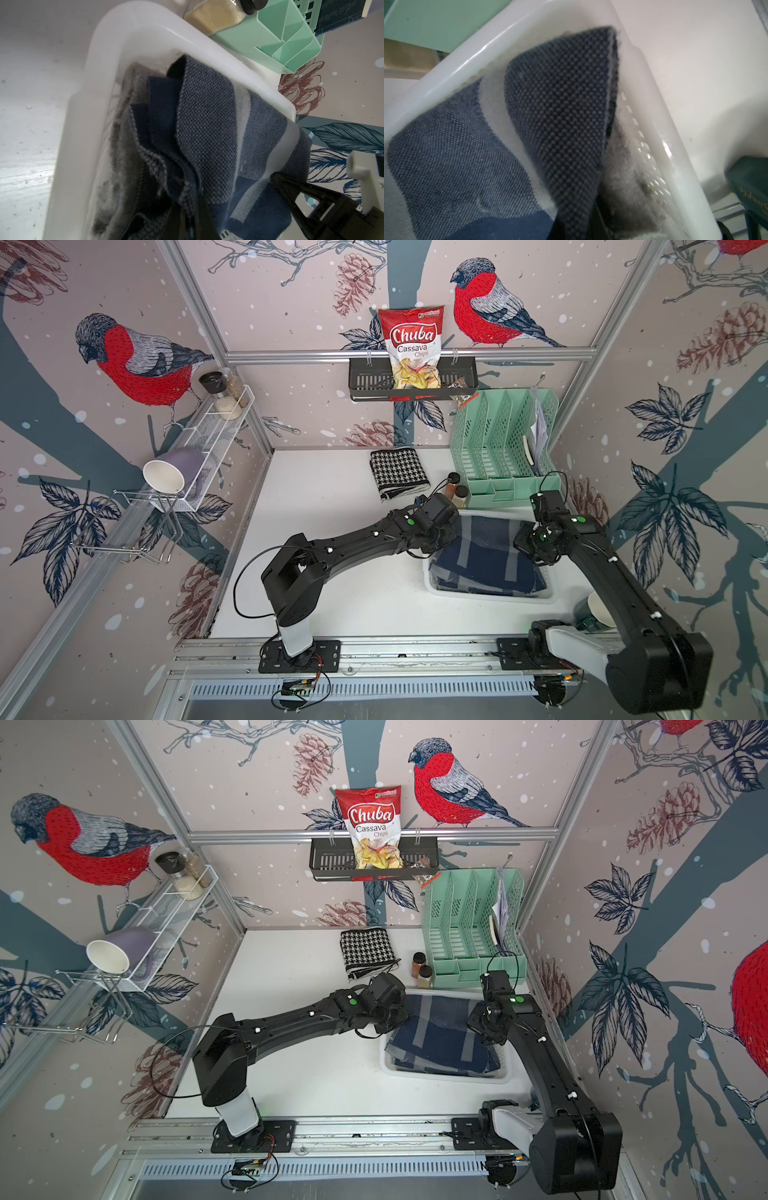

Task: Put the folded scarf in the basket
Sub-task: Place the scarf in the basket.

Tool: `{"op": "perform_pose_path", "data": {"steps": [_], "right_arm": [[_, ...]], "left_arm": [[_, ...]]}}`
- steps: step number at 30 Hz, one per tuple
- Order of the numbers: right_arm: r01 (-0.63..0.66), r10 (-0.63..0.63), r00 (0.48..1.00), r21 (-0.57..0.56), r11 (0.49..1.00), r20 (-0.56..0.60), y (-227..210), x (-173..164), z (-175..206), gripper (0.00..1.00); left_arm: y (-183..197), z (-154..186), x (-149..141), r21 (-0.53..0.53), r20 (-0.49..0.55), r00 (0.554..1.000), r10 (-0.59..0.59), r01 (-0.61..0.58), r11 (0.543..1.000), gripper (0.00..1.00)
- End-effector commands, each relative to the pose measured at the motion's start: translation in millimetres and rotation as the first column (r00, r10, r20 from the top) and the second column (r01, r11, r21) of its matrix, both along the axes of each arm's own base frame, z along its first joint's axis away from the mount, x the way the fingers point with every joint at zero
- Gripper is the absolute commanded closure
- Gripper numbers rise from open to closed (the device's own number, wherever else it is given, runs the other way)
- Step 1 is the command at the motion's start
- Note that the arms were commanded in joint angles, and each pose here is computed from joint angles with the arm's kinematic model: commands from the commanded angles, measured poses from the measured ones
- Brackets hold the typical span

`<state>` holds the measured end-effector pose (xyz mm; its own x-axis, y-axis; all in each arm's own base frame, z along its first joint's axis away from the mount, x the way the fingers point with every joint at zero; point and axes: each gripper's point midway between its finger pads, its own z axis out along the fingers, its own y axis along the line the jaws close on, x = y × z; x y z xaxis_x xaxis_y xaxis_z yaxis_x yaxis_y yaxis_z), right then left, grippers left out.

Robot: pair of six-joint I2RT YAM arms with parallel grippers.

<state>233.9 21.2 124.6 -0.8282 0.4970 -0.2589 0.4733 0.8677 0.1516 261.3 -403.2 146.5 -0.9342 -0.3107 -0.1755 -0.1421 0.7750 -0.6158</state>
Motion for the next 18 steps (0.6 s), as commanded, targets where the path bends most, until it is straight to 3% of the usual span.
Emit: {"op": "perform_pose_path", "data": {"steps": [1, 3, 7, 10, 14, 18], "right_arm": [[0.041, -0.040, 0.999, -0.047, 0.998, 0.028, -11, 6, -1, 0.94], [0.065, -0.063, 0.997, -0.068, 0.996, 0.036, -17, 4, 0, 0.78], [0.108, -0.101, 0.992, -0.094, 0.990, 0.080, -25, 7, 13, 0.51], [0.137, -0.124, 0.985, -0.109, 0.984, 0.118, -30, 11, 26, 0.34], [0.164, -0.143, 0.974, -0.114, 0.980, 0.174, -33, 16, 44, 0.30], [0.134, -0.114, 0.971, -0.086, 0.987, 0.208, -20, 19, 52, 0.32]], "left_arm": [[7, -4, 3, 0.060, 0.029, 1.000, 0.005, -0.007, 0.998, 1.00], [11, -5, 3, 0.087, 0.039, 0.999, 0.013, -0.016, 0.996, 0.97], [23, 5, 5, 0.153, 0.092, 0.995, 0.047, -0.061, 0.986, 0.64], [34, 21, 6, 0.193, 0.142, 0.987, 0.075, -0.102, 0.976, 0.53], [36, 43, 3, 0.187, 0.181, 0.980, 0.083, -0.117, 0.975, 0.49], [15, 44, -4, 0.120, 0.158, 0.987, 0.033, -0.053, 0.991, 0.52]]}}
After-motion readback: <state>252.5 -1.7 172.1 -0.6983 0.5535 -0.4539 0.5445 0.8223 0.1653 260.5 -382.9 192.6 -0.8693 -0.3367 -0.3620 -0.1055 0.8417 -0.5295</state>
